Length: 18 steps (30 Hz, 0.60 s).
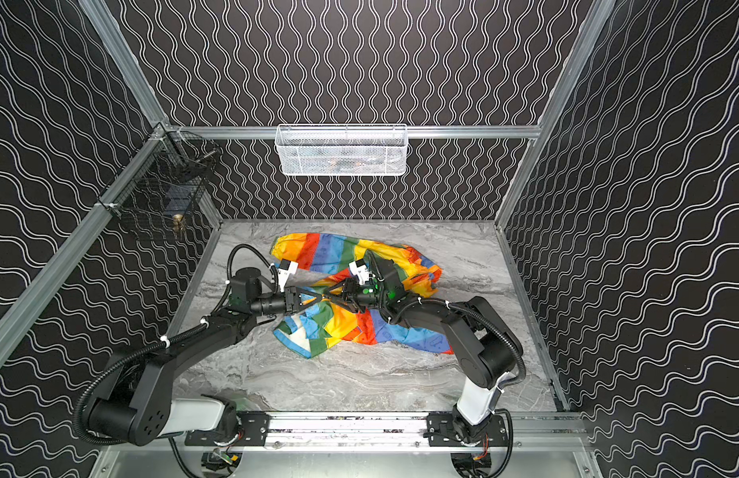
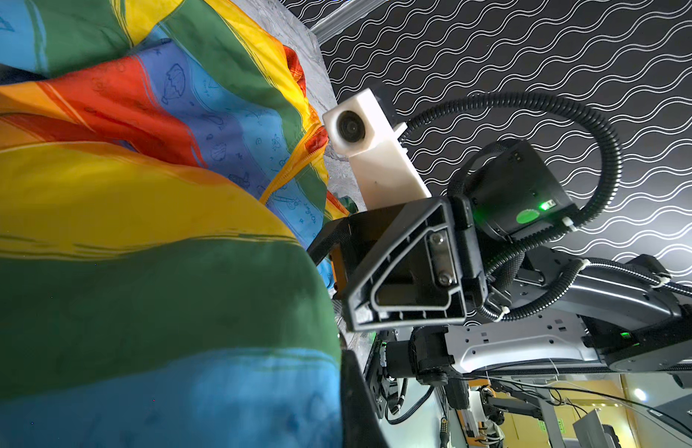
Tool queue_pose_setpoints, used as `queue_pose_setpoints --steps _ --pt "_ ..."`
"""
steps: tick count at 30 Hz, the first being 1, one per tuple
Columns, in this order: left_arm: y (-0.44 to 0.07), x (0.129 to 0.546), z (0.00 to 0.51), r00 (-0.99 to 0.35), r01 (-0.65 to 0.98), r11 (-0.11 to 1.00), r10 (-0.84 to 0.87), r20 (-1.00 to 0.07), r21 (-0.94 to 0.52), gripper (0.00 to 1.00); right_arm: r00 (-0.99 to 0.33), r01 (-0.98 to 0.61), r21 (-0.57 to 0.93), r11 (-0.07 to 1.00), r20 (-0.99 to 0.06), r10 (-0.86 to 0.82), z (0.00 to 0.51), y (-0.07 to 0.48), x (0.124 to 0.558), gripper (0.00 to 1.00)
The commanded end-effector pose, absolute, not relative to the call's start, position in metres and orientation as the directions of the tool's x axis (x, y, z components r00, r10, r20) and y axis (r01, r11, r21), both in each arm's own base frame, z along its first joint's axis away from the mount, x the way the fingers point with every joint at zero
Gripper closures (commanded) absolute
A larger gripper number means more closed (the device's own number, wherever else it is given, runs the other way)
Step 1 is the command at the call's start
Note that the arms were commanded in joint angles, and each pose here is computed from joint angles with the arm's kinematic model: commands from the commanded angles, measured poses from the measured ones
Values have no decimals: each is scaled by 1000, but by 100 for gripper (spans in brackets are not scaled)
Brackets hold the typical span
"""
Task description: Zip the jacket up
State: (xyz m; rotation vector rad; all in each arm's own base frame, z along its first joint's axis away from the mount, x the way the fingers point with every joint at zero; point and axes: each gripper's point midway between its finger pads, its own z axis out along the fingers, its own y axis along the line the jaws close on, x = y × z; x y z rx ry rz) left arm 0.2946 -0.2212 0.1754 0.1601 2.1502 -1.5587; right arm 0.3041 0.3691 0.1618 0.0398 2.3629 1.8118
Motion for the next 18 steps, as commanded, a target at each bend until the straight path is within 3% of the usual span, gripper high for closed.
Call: queue_pose_setpoints --steps 1,18 --pt "-223 293 186 -862 411 323 -165 -479 -852 100 -983 -109 969 220 -138 119 175 373 307 54" --pt "-222 294 180 -866 397 342 -168 -471 -852 100 -981 -121 966 229 -152 123 178 369 303 73"
